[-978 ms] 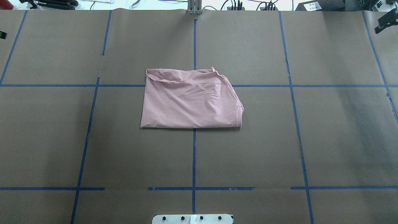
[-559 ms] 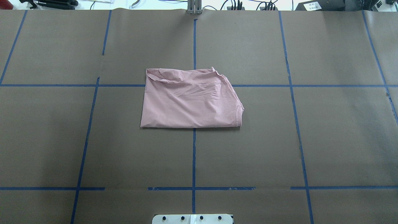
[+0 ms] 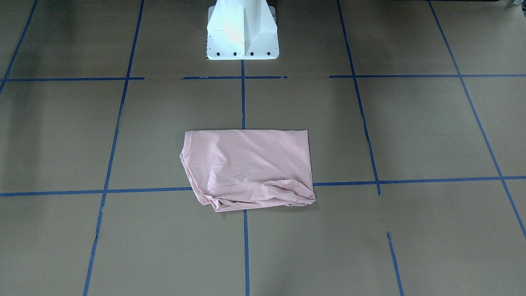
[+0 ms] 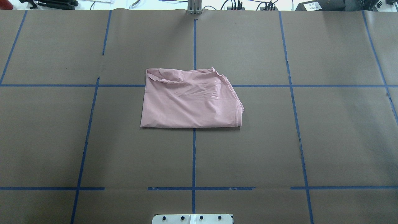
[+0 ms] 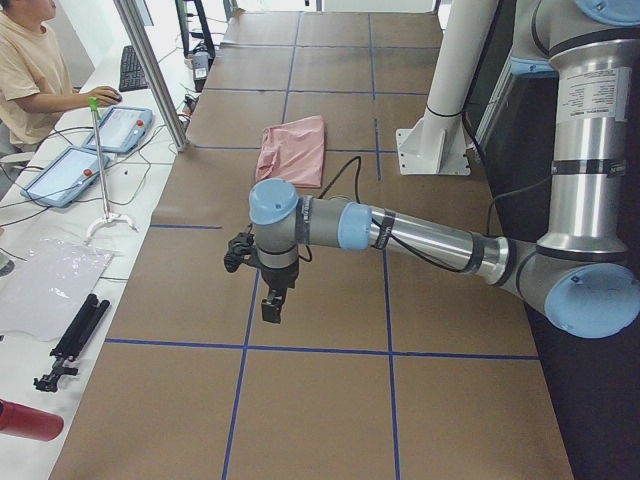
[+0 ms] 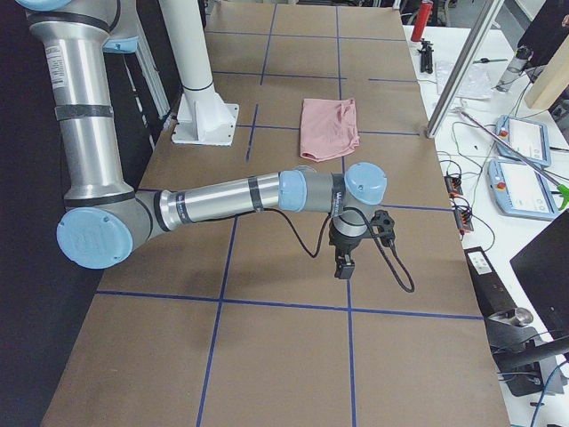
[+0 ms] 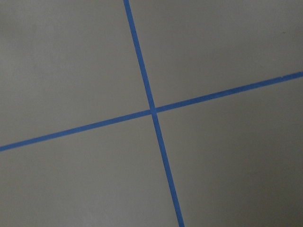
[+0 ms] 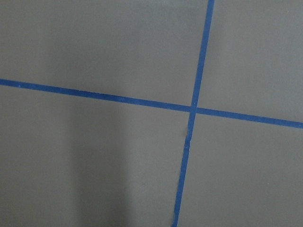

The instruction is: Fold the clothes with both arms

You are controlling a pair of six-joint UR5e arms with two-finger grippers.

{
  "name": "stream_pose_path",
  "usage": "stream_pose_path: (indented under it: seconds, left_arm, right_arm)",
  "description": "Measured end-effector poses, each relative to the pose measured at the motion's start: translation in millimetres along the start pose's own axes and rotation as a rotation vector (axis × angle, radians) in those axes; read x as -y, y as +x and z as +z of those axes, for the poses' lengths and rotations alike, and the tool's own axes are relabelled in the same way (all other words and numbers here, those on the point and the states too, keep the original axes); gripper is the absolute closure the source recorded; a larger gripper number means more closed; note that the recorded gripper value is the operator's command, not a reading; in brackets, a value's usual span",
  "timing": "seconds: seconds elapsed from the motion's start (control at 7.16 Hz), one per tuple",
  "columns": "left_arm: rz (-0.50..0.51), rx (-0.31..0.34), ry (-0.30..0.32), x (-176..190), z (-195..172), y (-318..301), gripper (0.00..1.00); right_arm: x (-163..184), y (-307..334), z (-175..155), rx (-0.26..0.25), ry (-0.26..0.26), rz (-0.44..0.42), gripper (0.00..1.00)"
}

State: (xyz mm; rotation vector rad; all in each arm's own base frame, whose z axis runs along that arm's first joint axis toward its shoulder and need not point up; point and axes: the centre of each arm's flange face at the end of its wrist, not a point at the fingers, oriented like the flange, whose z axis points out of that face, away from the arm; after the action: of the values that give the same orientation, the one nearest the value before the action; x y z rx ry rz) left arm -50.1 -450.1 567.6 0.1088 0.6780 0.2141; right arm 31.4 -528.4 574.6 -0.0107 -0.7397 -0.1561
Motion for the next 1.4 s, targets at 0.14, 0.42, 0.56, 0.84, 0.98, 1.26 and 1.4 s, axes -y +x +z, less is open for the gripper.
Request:
stream_pose_path:
  seconds: [0.14, 0.42, 0.56, 0.84, 0.98, 1.26, 1.4]
  left_arm:
    - [-0.003, -0.003, -0.009, -13.7, 3.0, 2.0, 0.0]
    - [0.008, -0.024, 0.0, -4.8, 1.1, 6.3, 0.0]
    - [0.01, -0.033, 0.0, 5.5, 3.3, 4.1, 0.0]
    - [0.016, -0.039, -0.005, 15.4, 7.9, -0.5, 0.0]
    - [0.014, -0.042, -0.015, 16.3, 13.4, -5.0, 0.0]
    - [-0.013, -0.072, -0.043, 14.4, 31.1, -18.1, 0.0]
    - [-0.024, -0.111, -0.045, 11.8, 36.1, -19.5, 0.0]
  right_arm:
    - [-3.1, -1.4, 10.0, 0.0, -0.019, -0.007, 0.0]
    - [-8.5, -0.3, 19.4, 0.002, -0.037, -0.01, 0.0]
    - [-11.8, 1.5, 22.5, 0.006, -0.041, -0.006, 0.0]
    - [-17.1, 3.8, 26.7, 0.014, -0.043, -0.003, 0.0]
    - [-18.4, 3.6, 26.7, 0.016, -0.041, -0.005, 0.0]
    - [-27.8, 3.5, 26.5, 0.024, -0.038, -0.024, 0.0]
    - [-33.0, 4.3, 23.3, 0.022, -0.031, -0.032, 0.0]
